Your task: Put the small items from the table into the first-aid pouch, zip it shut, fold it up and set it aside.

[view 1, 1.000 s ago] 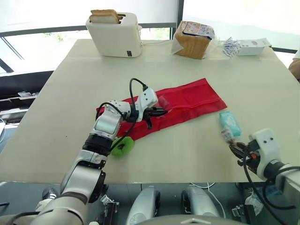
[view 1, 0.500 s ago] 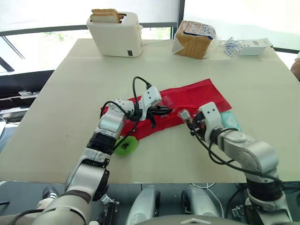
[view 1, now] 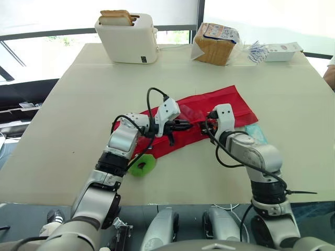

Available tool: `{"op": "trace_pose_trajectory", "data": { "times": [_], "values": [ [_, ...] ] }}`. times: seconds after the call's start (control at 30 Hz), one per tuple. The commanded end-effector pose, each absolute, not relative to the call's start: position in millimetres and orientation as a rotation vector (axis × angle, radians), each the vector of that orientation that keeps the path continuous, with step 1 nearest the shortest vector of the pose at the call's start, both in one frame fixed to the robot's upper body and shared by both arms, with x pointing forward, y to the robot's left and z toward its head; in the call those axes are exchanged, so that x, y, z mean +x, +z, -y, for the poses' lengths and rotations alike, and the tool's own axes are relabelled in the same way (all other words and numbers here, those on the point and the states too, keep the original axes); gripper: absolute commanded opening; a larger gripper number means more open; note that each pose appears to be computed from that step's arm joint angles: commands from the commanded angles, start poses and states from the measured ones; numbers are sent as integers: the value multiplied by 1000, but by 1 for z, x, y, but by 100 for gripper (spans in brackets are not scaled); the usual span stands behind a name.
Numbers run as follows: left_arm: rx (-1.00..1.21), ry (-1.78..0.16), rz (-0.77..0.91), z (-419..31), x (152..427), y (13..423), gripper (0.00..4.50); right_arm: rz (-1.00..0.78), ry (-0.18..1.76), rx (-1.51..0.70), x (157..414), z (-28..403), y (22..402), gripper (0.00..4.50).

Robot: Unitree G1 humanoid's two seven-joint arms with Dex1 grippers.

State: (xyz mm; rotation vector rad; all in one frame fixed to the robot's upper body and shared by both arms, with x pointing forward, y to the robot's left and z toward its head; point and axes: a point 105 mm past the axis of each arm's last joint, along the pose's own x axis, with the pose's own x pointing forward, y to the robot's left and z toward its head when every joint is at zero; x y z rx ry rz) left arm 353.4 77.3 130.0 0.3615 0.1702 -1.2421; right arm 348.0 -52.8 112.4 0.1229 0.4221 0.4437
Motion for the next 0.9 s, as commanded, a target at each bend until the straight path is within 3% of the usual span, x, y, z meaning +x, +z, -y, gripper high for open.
{"op": "trace_pose_trajectory", "data": {
  "times": [0.03,0.4,0.6,0.83,0.87,0.9],
  "values": [
    [387,-1292,-141,-72,346,135,0,-352,396,118,358,58,126,37],
    [441,-1269,-147,-78,352,131,0,-252,583,-280,356,32,113,37],
    [448,-1286,-151,-80,349,130,0,-255,434,-223,374,53,116,37],
    [455,-1295,-150,-76,348,127,0,-224,529,-257,383,28,117,37],
    [460,-1285,-151,-77,350,128,0,-217,520,-257,383,34,118,117],
    [463,-1277,-152,-78,352,128,0,-211,510,-258,382,39,119,140]
  ]
}}
